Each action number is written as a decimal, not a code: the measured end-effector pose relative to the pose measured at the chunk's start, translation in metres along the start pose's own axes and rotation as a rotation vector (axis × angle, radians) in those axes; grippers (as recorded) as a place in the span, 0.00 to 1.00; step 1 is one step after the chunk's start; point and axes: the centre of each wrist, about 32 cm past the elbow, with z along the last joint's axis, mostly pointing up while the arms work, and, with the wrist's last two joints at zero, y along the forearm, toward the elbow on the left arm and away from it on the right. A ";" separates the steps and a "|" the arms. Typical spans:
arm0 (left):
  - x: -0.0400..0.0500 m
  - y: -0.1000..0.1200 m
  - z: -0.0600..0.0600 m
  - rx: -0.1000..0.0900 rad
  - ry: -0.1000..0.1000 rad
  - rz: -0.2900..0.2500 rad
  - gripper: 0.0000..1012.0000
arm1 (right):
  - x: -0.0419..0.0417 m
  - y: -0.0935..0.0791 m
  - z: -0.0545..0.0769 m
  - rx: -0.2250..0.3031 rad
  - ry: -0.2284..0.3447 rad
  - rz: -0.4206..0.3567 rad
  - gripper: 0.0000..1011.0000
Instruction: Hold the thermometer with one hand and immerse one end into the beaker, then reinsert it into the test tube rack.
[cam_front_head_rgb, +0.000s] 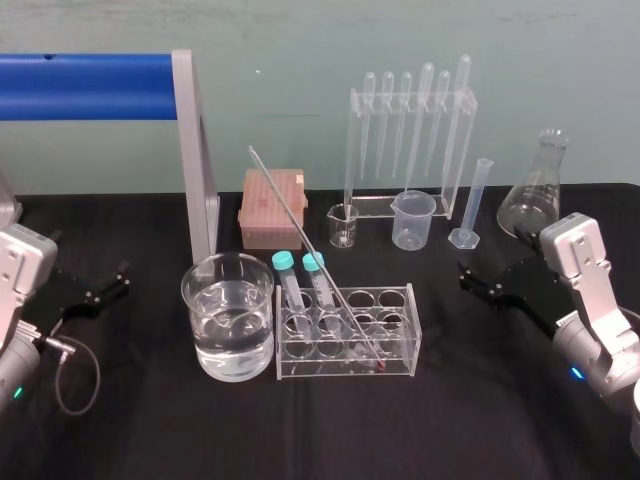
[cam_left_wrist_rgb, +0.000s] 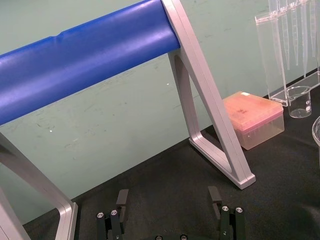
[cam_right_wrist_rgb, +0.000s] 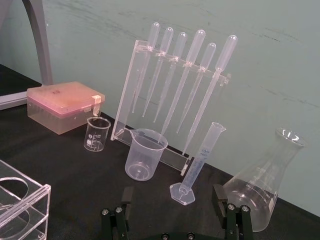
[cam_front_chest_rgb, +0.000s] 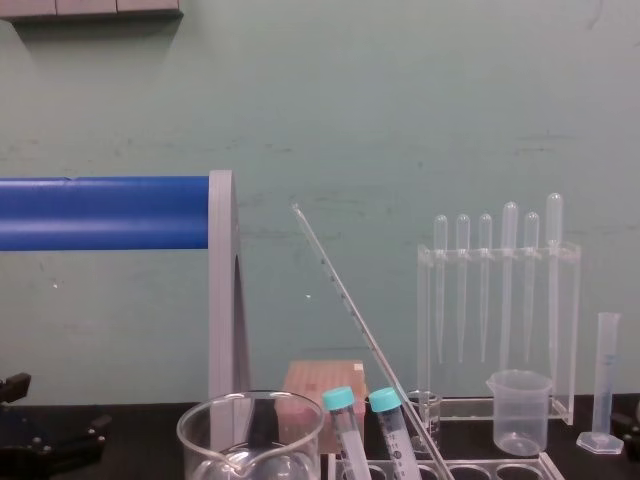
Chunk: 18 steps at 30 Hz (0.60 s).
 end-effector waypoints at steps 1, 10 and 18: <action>0.0000 0.000 0.000 0.000 0.000 0.000 1.00 | 0.0000 0.000 0.000 0.000 0.000 0.000 0.99; 0.0000 0.000 0.000 0.000 0.000 0.000 1.00 | 0.0000 0.000 0.000 0.000 0.000 0.000 0.99; 0.0000 0.000 0.000 0.000 0.000 0.000 1.00 | 0.0000 0.000 0.000 0.000 0.000 0.000 0.99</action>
